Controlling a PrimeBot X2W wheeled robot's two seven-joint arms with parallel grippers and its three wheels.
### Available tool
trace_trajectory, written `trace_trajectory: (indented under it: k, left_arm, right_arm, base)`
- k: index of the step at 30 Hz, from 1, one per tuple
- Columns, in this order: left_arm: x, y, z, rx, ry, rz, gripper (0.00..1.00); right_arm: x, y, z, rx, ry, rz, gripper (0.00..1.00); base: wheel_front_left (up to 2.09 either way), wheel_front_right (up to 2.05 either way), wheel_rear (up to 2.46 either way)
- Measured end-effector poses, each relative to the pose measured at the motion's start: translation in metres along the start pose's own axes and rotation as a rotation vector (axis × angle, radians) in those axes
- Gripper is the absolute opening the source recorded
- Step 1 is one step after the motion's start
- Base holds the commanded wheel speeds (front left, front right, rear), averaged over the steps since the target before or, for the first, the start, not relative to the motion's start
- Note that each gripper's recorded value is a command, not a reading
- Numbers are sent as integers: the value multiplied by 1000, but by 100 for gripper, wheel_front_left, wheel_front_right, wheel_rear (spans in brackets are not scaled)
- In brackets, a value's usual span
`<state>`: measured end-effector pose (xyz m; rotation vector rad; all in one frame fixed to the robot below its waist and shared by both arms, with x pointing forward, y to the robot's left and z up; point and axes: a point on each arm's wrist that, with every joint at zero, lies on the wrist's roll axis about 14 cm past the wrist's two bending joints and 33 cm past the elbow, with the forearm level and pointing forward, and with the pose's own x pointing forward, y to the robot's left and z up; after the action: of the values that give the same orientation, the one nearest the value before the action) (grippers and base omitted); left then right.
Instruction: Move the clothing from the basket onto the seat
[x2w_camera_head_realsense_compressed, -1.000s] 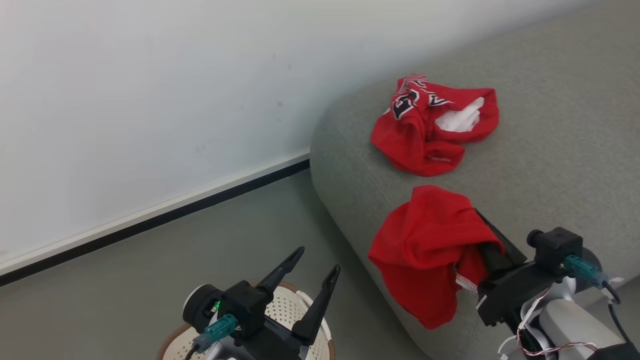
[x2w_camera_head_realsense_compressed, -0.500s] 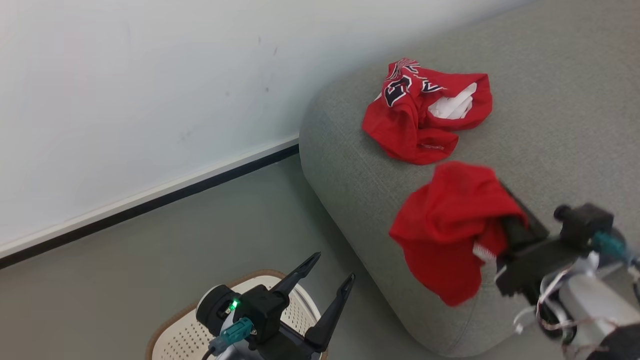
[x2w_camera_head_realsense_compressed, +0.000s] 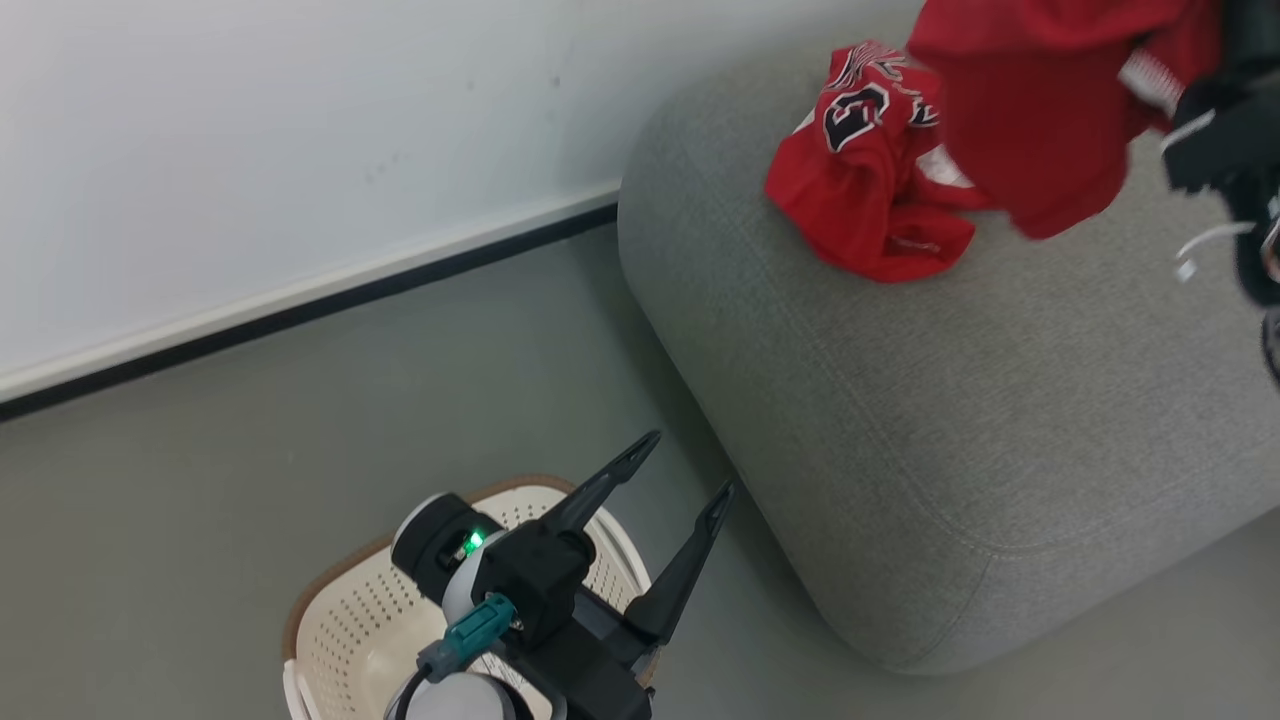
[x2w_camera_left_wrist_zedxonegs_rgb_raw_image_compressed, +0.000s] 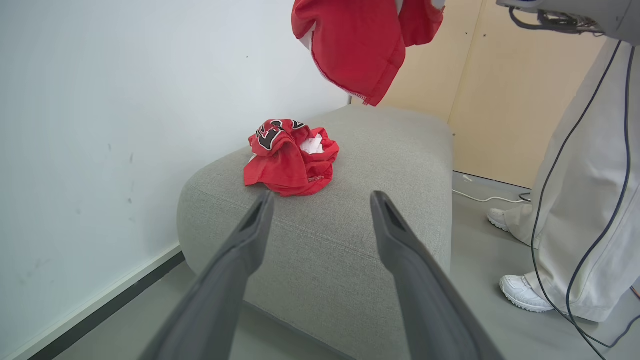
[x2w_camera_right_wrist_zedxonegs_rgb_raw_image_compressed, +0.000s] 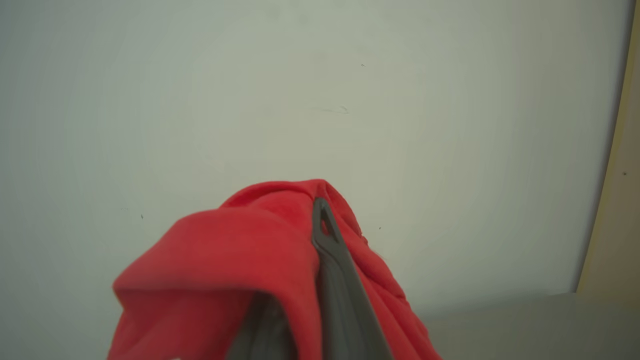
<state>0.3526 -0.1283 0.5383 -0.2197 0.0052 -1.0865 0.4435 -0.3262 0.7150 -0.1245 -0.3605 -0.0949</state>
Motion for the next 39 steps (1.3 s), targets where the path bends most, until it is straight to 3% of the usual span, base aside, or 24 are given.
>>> trace_trajectory:
  k: [4,16,19,30,39]
  left_arm:
    - [7,9,9,1,-35,-1,100]
    - [10,59,6,10,-51,61,100]
    - [9,73,-1,19,-32,79,100]
    - [5,107,-26,-10,14,134,100]
    - [0,129,-50,-19,56,180,100]
  right_arm:
    - [29,-8,4,-27,7,-14,0]
    - [90,-58,-37,-104,116,-152,0]
    - [106,-54,-45,-109,118,-153,0]
    - [134,-46,-115,-116,211,-193,0]
    - [116,-40,-201,-125,388,-229,0]
  base:
    - [0,0,0]
    - [0,0,0]
    - [0,0,0]
    - [0,0,0]
    - [0,0,0]
